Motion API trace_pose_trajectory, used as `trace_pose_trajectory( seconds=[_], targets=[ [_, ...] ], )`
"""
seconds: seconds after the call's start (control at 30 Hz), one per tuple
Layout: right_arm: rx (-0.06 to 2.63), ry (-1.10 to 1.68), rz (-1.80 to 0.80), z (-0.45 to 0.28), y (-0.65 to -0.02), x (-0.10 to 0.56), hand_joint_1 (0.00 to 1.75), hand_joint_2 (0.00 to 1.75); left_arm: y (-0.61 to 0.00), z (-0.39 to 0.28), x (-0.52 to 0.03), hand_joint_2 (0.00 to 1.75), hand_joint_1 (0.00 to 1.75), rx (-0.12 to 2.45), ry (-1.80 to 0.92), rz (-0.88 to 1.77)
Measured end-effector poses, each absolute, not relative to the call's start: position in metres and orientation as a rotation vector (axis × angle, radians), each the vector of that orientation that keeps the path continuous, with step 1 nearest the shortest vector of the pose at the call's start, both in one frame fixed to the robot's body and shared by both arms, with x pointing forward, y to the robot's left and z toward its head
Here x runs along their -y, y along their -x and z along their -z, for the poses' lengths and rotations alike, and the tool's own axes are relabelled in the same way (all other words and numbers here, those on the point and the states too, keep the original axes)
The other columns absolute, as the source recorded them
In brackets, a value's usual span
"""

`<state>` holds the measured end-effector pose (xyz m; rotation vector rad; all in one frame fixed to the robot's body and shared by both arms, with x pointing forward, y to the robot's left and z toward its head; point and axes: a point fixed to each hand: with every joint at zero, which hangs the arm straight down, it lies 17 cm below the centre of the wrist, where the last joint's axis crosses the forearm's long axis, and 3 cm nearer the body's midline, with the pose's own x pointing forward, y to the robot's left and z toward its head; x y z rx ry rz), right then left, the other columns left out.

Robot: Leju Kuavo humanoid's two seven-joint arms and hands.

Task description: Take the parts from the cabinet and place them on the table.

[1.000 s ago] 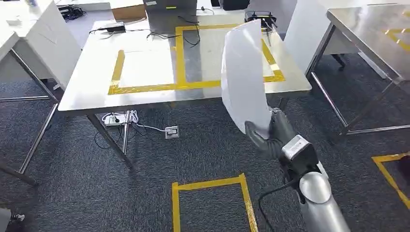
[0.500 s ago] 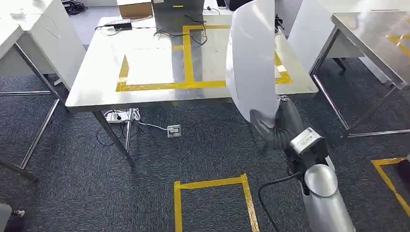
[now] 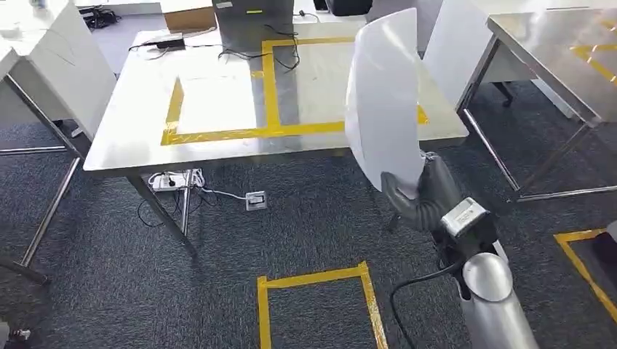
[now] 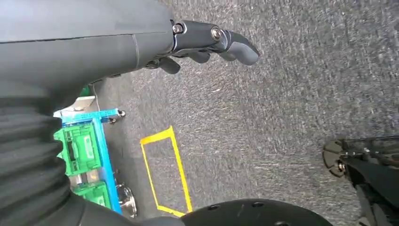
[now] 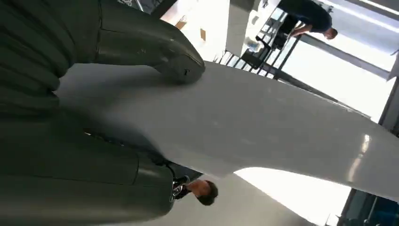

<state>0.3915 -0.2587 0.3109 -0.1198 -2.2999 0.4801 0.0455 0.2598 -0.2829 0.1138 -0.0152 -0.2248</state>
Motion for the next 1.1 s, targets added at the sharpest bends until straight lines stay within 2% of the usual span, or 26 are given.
trace_pose_trajectory(
  seconds=[1.1],
  targets=[
    [2.232, 0.119, -0.509, -0.288, -0.388, 0.258, 1.75, 1.75, -0.043, 0.283, -0.264, 1.75, 0.00, 0.008, -0.120, 0.279]
  ],
)
